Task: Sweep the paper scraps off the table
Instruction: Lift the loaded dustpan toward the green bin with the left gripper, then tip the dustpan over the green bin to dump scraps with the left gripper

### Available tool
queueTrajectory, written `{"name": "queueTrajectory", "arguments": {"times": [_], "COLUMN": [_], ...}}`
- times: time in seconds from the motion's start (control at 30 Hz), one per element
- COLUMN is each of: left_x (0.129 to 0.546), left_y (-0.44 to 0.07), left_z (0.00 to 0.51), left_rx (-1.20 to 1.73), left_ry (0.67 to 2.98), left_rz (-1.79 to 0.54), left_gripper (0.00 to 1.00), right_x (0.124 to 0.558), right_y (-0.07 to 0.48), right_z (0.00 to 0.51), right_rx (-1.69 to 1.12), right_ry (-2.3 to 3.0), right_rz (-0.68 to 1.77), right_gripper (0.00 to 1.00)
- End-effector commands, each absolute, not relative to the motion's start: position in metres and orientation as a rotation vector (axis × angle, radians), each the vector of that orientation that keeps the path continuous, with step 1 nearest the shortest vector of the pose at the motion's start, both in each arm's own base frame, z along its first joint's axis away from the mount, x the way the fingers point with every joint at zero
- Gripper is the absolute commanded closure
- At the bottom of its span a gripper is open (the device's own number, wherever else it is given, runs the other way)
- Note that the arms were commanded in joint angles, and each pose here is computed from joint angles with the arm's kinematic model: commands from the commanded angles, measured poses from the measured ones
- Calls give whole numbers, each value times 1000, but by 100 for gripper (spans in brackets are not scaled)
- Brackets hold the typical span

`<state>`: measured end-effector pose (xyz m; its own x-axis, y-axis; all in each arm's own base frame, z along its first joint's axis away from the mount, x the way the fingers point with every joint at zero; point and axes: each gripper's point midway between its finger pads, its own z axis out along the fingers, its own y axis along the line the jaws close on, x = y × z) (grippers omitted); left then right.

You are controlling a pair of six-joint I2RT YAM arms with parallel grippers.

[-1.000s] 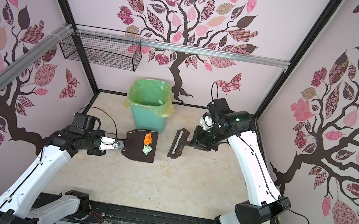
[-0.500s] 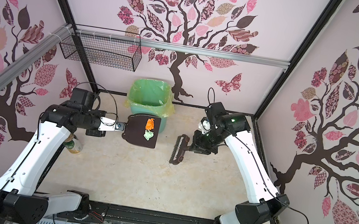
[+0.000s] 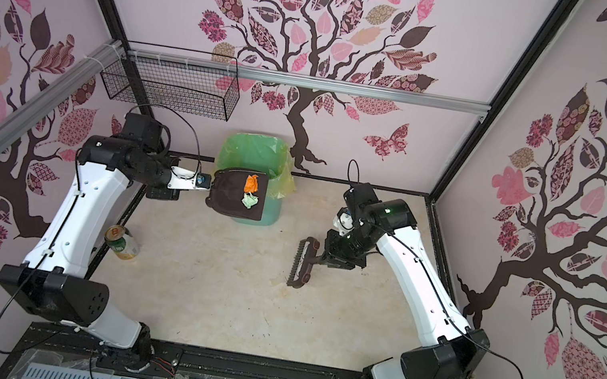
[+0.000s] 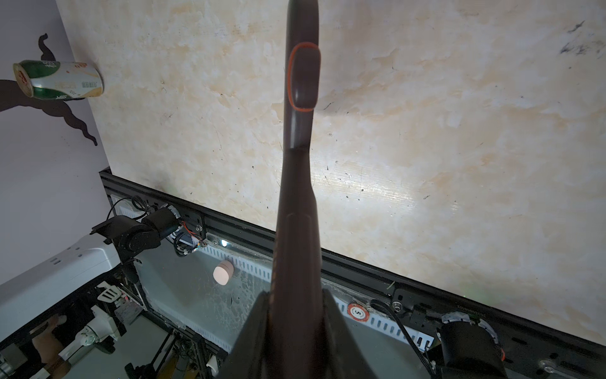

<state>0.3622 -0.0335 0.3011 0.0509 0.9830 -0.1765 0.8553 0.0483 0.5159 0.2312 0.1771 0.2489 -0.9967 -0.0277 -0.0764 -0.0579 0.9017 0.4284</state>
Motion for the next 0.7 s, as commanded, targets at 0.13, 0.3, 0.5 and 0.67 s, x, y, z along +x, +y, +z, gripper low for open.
{"name": "queueTrajectory", "arguments": {"times": [0.13, 0.3, 0.5, 0.67], "left_x": [402, 439, 478, 504], "left_y": [-21, -4, 11, 18], "left_z": [336, 345, 333, 327], "left_rx": [1782, 1769, 1783, 1786], "left_ry": [1845, 1856, 1845, 1829], "left_rz": [346, 438, 587, 694], "left_gripper": [100, 100, 100, 100], "right_x": [224, 219, 212, 206], "right_y": [178, 179, 180, 179], "right_z": [254, 244, 229, 221], "right_rx": [-106, -105, -96, -94], "right_ry": [2929, 2931, 2940, 2945], "right_rz": [749, 773, 811, 826], "right_gripper": [100, 100, 100, 100]}}
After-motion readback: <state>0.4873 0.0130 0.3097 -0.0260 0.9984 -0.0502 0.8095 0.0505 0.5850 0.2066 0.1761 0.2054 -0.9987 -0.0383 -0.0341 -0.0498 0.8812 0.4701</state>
